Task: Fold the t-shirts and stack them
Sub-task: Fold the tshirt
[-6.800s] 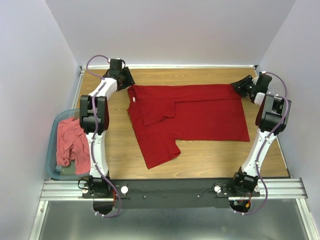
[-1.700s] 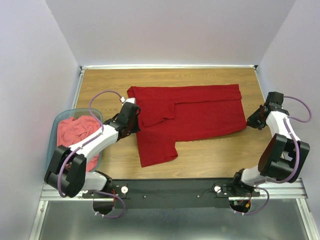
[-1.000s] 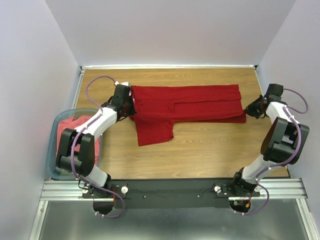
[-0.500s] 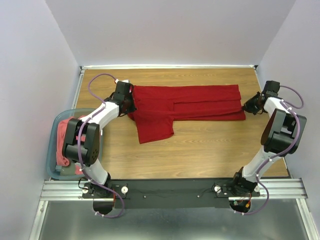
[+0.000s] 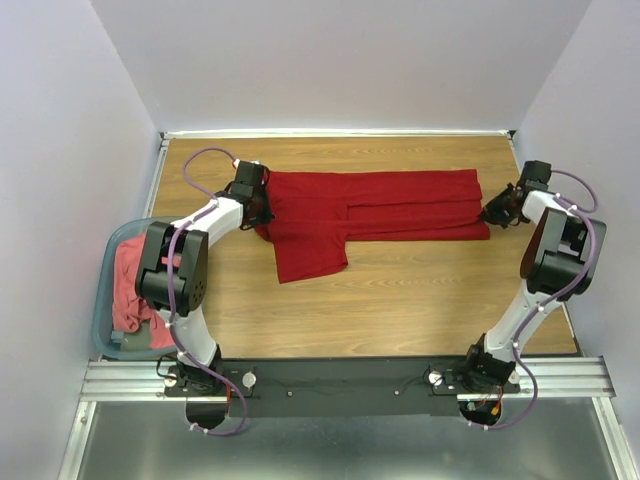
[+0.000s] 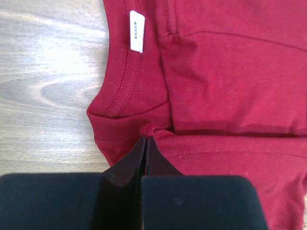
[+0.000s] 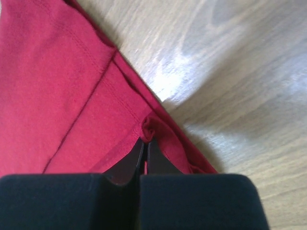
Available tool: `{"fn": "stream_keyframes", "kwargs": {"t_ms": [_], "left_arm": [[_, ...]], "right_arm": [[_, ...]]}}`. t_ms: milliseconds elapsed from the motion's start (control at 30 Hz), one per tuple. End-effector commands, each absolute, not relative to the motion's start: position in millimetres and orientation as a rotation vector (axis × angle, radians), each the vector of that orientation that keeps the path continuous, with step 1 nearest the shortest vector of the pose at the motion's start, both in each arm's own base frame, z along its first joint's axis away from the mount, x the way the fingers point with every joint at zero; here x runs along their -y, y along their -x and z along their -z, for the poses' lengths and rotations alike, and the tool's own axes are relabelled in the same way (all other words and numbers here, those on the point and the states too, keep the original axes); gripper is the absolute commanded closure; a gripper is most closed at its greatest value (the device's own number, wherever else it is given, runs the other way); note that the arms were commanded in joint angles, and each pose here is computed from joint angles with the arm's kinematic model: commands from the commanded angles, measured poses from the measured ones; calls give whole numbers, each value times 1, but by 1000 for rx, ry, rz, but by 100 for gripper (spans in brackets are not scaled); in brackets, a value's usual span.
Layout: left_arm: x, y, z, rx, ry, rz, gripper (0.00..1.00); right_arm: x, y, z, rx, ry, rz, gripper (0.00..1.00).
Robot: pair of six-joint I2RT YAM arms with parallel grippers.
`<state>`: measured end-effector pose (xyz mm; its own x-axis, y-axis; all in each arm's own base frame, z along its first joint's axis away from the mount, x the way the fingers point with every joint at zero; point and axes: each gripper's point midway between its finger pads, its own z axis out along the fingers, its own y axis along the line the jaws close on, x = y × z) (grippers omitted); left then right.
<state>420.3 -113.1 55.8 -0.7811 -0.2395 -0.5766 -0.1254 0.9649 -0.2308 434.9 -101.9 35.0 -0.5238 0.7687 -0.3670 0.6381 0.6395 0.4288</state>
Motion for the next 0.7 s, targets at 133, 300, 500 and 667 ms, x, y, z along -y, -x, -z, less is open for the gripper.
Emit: {"fn": "stream_keyframes", "kwargs": {"t_ms": [133, 300, 500, 667], "left_arm": [[106, -436, -86, -2375, 265, 216, 51], [100, -430, -110, -2320, 264, 201, 31], [114, -393, -132, -2294, 227, 219, 25], [140, -347, -123, -2330, 180, 230, 24]], "right_arm": [[98, -451, -51, -2316, -960, -253, 69], [81, -445, -72, -2307, -867, -210, 44], [48, -424, -104, -2293, -708, -143, 28], [26, -399, -121, -2280, -617, -119, 24]]}}
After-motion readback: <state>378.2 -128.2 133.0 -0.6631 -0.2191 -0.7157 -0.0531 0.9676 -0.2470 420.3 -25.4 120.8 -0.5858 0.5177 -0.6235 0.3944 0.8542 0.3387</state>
